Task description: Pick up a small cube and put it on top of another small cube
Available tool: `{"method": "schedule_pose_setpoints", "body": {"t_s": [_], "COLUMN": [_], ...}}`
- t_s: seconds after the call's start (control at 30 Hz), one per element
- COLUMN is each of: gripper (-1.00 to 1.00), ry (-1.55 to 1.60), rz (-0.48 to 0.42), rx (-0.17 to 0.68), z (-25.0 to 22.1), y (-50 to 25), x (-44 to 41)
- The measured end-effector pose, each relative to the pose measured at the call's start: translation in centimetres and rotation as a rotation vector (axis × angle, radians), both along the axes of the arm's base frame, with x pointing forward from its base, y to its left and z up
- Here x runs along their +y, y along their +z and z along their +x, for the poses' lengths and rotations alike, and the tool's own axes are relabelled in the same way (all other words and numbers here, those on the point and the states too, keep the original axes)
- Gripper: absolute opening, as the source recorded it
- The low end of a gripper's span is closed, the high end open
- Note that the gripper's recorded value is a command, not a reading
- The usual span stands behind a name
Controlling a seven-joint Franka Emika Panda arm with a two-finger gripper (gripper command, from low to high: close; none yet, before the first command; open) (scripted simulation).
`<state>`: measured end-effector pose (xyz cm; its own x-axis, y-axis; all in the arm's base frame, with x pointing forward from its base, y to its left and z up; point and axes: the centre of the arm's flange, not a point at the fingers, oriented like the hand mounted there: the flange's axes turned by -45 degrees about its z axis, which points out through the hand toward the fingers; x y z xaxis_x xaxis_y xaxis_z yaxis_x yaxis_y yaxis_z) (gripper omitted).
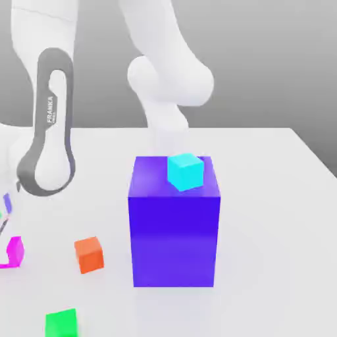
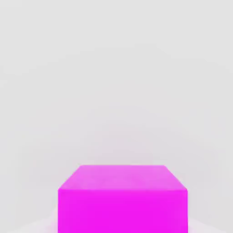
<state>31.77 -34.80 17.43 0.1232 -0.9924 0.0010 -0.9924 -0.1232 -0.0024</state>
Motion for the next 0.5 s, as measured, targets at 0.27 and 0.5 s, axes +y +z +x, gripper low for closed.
{"method": "schedule_pose_setpoints", "body": {"t_s": [0.27, 0.5], "gripper": [-1.00, -1.00], "ry": [0.070, 0.145], "rz": [-0.003, -0.001], "rx": [0.003, 0.001], "z": [8.8, 17.0], "y": [3.9, 6.4], "x": [5.7, 14.5]}}
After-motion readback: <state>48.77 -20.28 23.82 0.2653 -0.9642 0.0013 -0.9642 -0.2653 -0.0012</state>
